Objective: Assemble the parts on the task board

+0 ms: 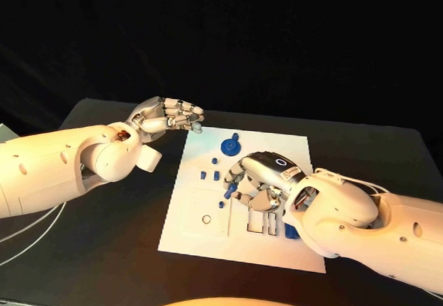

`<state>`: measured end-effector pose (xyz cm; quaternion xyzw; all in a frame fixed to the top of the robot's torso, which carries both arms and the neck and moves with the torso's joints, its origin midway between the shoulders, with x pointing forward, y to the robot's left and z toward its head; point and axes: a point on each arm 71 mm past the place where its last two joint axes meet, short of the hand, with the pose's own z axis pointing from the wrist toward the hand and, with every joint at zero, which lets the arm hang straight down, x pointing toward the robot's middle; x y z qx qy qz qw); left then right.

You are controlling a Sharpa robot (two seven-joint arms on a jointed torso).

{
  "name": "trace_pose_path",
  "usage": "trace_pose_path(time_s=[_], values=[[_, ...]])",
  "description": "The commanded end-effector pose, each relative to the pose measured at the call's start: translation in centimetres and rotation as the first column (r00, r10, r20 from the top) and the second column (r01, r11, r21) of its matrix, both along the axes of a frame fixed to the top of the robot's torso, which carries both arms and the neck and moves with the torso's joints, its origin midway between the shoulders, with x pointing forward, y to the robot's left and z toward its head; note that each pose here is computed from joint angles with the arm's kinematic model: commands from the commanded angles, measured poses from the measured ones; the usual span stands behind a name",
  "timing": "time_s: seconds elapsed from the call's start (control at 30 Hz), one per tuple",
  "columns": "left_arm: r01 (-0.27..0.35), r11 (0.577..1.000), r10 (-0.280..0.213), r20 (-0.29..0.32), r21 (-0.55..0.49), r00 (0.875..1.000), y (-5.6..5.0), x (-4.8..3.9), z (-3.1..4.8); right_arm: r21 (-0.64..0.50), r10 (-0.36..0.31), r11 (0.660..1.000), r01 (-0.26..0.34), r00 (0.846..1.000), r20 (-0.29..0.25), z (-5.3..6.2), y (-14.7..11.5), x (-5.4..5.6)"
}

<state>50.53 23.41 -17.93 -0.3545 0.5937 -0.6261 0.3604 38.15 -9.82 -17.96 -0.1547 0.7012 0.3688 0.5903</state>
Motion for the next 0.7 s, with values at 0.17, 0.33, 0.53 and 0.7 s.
trace_pose_path(time_s=[0.17,0.33,0.53,0.7], values=[[0.028,0.999,-0.028,0.001,-0.017,1.000,-0.7,-0.02,0.06,0.041,0.088,0.995,-0.088,0.996,0.012,-1.2,2.6,-1.1],[0.032,0.999,-0.032,0.000,-0.018,0.999,-0.9,-0.01,0.05,0.030,0.118,0.993,-0.118,0.993,-0.016,-2.7,3.9,-1.6],[0.034,0.999,-0.034,0.000,-0.019,0.999,-1.0,0.00,0.04,-0.013,0.130,0.991,-0.131,0.991,-0.033,-4.0,4.5,-1.7],[0.034,0.999,-0.034,-0.001,-0.019,0.999,-0.9,0.00,0.03,-0.057,0.131,0.989,-0.133,0.991,-0.033,-4.7,4.6,-1.5]])
